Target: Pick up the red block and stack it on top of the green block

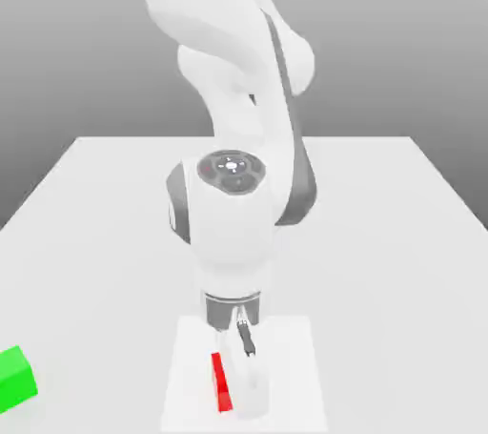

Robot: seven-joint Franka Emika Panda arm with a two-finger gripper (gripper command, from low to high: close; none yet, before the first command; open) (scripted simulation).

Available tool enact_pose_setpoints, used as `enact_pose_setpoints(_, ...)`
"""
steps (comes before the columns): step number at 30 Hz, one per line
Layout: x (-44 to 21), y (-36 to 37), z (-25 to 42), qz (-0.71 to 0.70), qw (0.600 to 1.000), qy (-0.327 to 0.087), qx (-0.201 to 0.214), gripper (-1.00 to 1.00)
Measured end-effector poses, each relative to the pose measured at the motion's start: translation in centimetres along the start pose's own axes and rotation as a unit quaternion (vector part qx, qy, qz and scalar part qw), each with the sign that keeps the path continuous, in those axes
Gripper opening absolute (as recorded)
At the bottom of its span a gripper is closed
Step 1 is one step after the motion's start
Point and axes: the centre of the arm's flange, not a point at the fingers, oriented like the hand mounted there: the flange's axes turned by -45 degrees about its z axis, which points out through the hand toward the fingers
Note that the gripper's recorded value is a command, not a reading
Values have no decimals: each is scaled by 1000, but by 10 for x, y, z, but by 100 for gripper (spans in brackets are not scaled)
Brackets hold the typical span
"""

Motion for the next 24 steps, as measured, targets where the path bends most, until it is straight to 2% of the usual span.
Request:
enact_pose_setpoints(8,1,-1,-61,0,1000,1,0,-100)
enact_pose_setpoints(24,90,-11,-154,142,987,13,71,-100)
